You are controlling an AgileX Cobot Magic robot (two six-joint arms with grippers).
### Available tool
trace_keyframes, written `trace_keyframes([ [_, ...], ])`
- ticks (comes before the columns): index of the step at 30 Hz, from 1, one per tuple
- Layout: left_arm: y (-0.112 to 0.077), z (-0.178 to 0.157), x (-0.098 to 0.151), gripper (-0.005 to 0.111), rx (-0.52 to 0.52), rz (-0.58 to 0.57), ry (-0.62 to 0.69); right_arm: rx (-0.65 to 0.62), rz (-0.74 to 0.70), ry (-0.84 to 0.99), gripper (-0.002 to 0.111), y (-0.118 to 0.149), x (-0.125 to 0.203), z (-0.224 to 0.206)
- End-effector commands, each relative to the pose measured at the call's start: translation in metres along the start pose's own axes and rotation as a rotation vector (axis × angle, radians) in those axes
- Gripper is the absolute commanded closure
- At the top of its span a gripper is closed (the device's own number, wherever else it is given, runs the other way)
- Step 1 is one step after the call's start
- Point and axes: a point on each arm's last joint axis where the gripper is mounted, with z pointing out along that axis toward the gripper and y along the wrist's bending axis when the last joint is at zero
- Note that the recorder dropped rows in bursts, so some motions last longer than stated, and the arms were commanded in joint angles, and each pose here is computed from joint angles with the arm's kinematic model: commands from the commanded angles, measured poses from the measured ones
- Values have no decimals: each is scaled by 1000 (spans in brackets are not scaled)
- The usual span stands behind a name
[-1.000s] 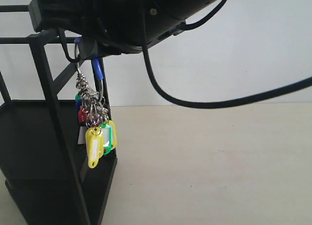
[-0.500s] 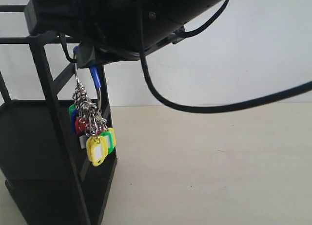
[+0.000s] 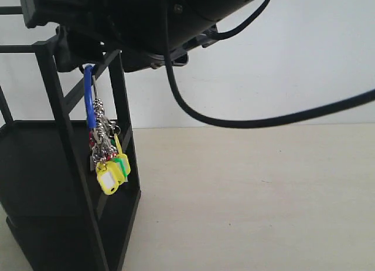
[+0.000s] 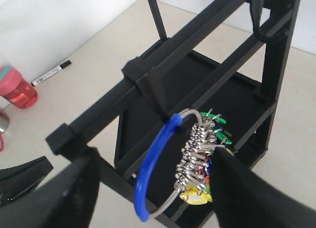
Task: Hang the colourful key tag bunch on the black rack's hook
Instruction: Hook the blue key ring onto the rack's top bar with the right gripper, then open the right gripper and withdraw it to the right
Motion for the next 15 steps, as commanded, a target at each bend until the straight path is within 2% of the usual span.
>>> trace_keyframes([
  [1,0,0,-1,102,-1,8,-11,28,-41,-21,64,-1,-4,-9],
  [5,0,0,-1,102,-1,8,-11,56,-73,-38,72,-2,-6,-25],
  [11,0,0,-1,102,-1,8,-11,110,-98,12,72,-4,-3,-49],
  [15,0,0,-1,102,-1,8,-11,145,-96,56,72,-10,11,-53],
])
